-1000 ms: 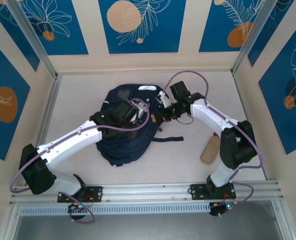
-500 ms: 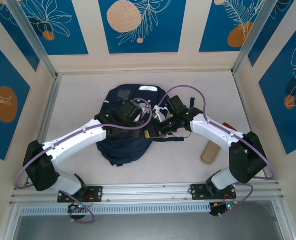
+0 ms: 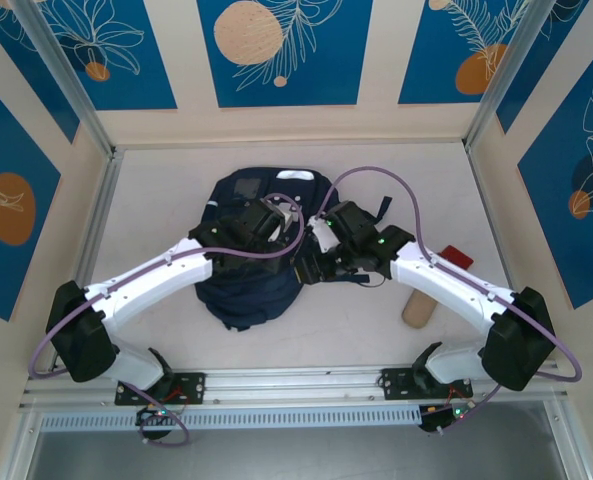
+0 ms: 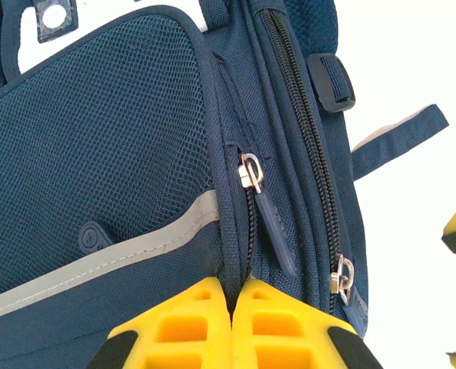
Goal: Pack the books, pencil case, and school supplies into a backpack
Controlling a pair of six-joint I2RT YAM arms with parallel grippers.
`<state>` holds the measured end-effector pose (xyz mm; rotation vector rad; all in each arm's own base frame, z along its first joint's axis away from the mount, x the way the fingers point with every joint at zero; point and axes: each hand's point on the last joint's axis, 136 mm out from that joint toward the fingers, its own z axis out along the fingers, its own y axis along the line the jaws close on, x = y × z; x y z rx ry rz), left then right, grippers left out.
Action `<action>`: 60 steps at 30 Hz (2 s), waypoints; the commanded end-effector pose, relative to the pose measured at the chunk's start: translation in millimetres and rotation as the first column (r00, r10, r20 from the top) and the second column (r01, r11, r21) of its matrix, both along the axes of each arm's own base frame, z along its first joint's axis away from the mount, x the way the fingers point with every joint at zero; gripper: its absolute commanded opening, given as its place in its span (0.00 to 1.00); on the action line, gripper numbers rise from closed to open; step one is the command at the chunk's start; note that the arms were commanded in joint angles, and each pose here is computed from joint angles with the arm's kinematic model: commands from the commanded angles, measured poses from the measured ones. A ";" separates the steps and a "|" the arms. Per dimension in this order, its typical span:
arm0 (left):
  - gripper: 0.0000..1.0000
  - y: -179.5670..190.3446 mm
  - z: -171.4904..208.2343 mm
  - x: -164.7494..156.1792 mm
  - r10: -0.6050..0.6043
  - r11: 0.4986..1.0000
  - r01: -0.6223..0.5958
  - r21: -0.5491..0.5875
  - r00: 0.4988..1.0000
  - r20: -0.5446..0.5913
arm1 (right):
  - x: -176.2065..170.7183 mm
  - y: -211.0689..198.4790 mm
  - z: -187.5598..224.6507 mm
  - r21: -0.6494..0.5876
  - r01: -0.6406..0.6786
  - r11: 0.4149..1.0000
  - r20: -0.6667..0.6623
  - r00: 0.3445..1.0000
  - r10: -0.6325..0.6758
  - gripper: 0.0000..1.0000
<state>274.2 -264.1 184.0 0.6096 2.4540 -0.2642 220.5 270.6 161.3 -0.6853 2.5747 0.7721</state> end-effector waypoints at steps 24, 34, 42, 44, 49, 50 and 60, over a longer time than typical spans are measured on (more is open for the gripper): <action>0.00 -13.8 53.7 20.6 0.043 0.990 -0.029 -0.140 0.995 0.093 | 24.4 18.2 -11.3 0.039 -0.020 0.999 0.108 0.994 0.015 0.23; 0.00 -9.2 49.4 20.4 0.050 0.991 -0.039 -0.128 0.995 0.085 | 24.3 13.3 -6.8 0.054 -0.013 0.998 0.109 0.994 0.007 0.10; 0.00 -9.3 49.2 20.9 0.051 0.991 -0.040 -0.131 0.995 0.082 | 27.9 11.9 -8.2 0.043 0.001 0.999 0.123 0.992 -0.006 0.26; 0.00 -9.4 50.3 20.9 0.051 0.990 -0.040 -0.133 0.995 0.085 | 27.7 13.4 -7.8 0.046 -0.010 0.999 0.125 0.992 0.004 0.25; 0.00 -9.6 50.3 20.6 0.048 0.990 -0.037 -0.139 0.996 0.080 | 29.8 17.1 -6.4 0.051 -0.030 0.998 0.137 0.990 0.023 0.21; 0.00 -9.5 50.7 20.9 0.049 0.989 -0.037 -0.140 0.996 0.080 | 30.8 17.8 -6.2 0.049 -0.032 0.998 0.141 0.990 0.025 0.20; 0.00 -8.7 50.5 20.9 0.049 0.989 -0.038 -0.144 0.996 0.073 | 33.1 22.3 -3.5 0.051 -0.061 0.997 0.159 0.986 0.052 0.09</action>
